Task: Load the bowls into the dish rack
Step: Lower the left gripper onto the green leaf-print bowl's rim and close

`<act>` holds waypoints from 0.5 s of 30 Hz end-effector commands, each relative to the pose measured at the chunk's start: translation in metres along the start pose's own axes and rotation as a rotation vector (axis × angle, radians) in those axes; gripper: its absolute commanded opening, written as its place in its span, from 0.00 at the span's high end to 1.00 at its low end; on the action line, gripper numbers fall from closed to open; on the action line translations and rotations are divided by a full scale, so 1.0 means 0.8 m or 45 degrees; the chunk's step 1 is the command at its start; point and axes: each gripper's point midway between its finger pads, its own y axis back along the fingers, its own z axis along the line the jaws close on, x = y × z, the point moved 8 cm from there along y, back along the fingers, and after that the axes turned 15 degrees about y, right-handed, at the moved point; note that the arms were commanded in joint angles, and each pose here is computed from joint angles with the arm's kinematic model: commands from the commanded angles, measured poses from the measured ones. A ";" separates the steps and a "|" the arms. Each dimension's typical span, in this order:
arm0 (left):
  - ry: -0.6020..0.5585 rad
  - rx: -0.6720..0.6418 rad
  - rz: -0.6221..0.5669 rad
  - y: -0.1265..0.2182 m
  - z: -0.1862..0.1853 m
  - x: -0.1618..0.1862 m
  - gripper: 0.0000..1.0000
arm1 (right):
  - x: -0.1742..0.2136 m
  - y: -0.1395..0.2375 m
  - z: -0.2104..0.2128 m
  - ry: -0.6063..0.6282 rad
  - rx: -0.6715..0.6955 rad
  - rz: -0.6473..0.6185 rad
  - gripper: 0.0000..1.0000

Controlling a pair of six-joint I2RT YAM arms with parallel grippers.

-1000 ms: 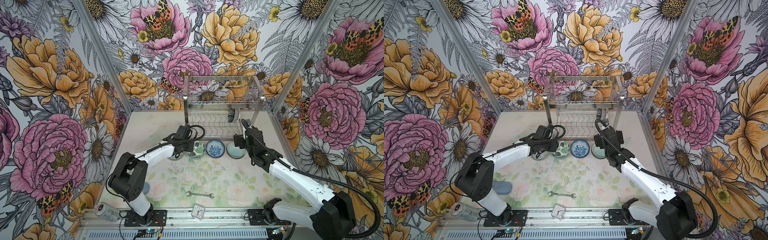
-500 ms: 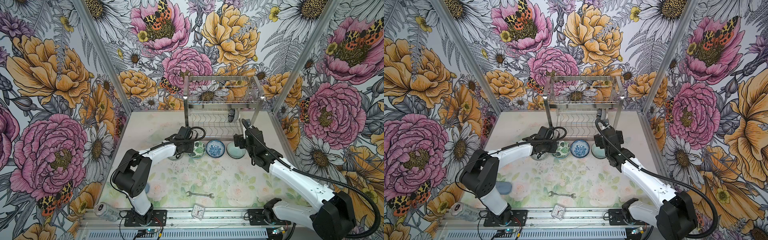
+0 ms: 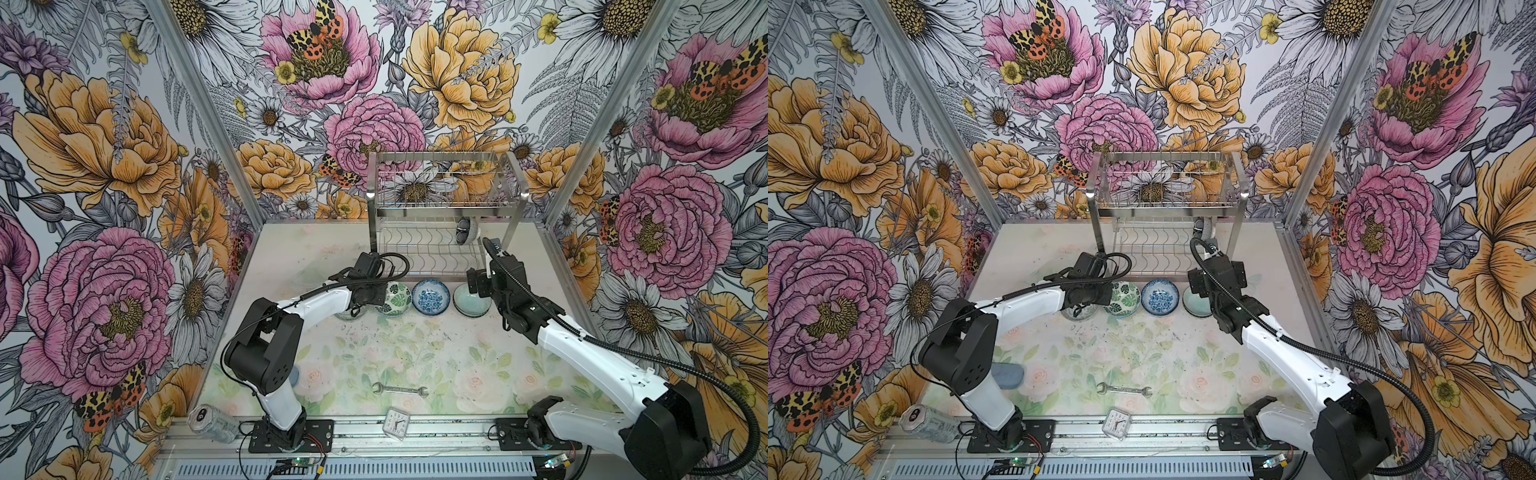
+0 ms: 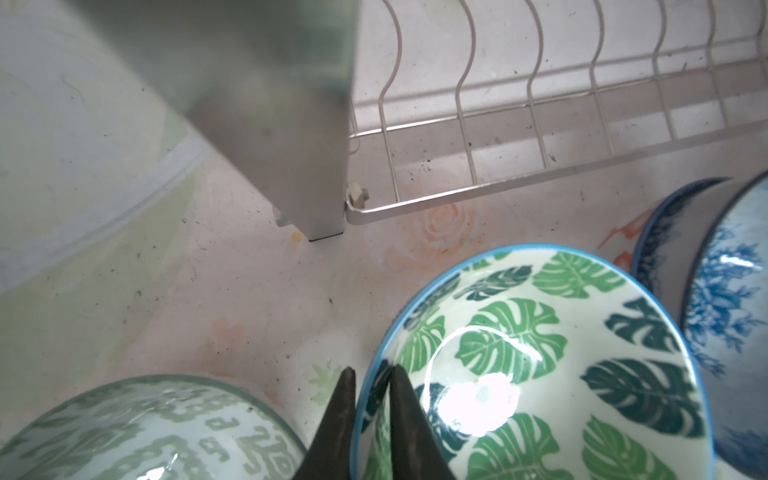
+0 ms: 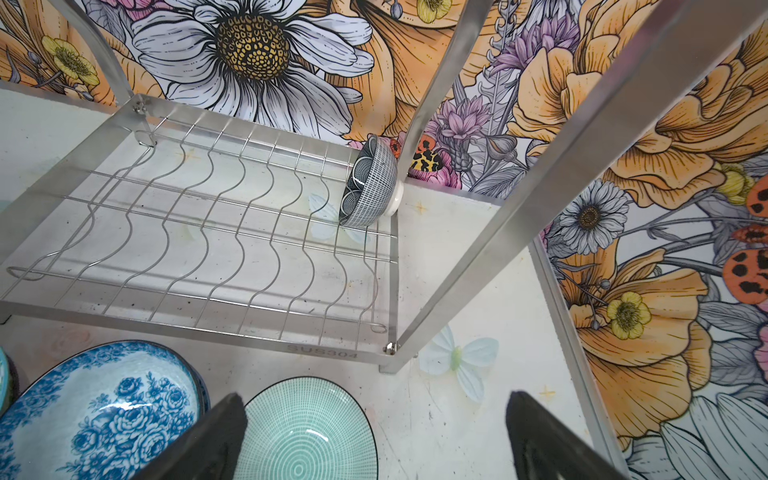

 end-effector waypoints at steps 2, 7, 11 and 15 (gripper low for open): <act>0.004 0.027 -0.098 0.024 -0.007 -0.022 0.89 | -0.008 0.000 -0.003 -0.029 -0.004 -0.019 0.01; -0.001 0.012 -0.111 0.031 -0.006 -0.025 0.98 | -0.007 0.001 -0.004 -0.031 -0.005 -0.020 0.01; -0.004 0.002 -0.116 0.034 -0.005 -0.026 1.00 | -0.006 0.002 -0.004 -0.032 -0.007 -0.020 0.01; -0.002 -0.009 -0.136 0.041 -0.004 -0.029 1.00 | -0.006 0.004 -0.005 -0.037 -0.009 -0.029 0.01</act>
